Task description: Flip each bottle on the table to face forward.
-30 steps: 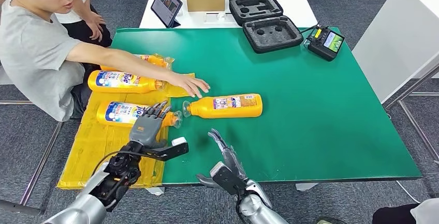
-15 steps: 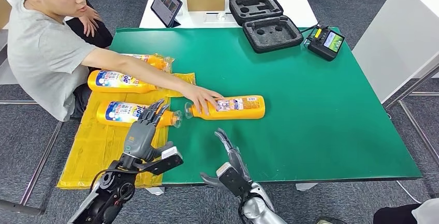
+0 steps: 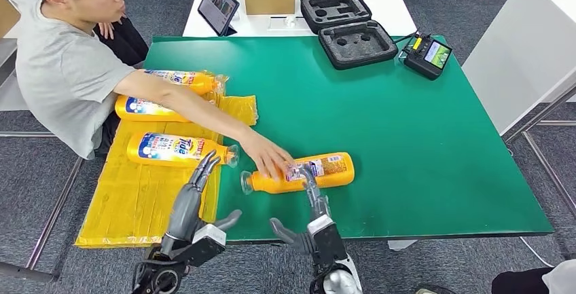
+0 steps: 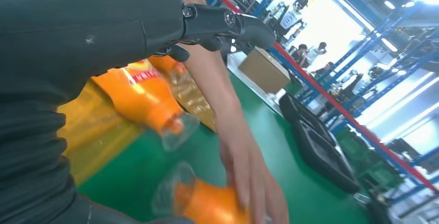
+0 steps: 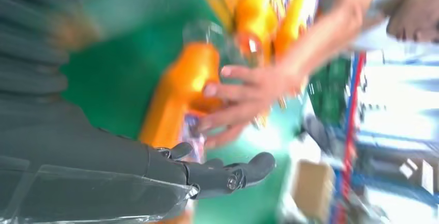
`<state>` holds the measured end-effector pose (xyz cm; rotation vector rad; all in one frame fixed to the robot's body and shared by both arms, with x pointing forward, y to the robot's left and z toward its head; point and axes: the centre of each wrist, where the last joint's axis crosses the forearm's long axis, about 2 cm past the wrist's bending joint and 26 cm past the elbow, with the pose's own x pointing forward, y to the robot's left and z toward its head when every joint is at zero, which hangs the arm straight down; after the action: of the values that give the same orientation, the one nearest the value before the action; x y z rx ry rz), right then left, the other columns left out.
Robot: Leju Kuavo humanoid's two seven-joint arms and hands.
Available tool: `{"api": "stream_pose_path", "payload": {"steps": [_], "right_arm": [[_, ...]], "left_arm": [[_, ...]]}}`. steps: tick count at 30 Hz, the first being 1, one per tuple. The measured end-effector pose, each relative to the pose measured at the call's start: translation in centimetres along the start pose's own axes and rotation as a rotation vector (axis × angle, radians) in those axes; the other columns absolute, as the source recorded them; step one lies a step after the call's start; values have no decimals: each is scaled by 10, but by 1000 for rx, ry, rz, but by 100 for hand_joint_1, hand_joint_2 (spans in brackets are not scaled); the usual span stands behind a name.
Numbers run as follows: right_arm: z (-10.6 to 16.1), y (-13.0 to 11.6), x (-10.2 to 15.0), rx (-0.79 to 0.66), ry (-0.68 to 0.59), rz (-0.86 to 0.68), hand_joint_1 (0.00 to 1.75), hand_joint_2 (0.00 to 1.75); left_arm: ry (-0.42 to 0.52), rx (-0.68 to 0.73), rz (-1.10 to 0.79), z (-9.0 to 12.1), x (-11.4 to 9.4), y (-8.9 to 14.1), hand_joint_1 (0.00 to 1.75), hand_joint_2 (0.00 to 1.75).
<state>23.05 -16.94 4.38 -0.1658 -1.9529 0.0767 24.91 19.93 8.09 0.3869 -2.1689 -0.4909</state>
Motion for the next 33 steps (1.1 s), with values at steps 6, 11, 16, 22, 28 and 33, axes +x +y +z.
{"api": "stream_pose_path", "payload": {"steps": [6, 11, 16, 22, 28, 33], "right_arm": [[-3, -8, 18, -26, -225, 311, 0, 175], [-8, -17, 30, 24, -369, 461, 0, 175], [-20, -33, 31, 46, -450, 624, 0, 175], [-44, -57, 16, 58, -402, 798, 0, 175], [-69, -77, -8, 129, -335, 954, 0, 175], [-79, -92, -24, 173, -286, 1017, 0, 175]], "left_arm": [[-8, 3, 62, -5, 9, -11, 0, 175], [-19, -8, 96, -12, 14, -19, 0, 175], [-31, -21, 115, -15, 13, -24, 0, 175], [-39, -27, 133, -15, 13, -28, 0, 175], [-48, 28, 128, -15, 14, -27, 0, 175], [-36, 95, 145, -15, 18, -25, 0, 175]]}}
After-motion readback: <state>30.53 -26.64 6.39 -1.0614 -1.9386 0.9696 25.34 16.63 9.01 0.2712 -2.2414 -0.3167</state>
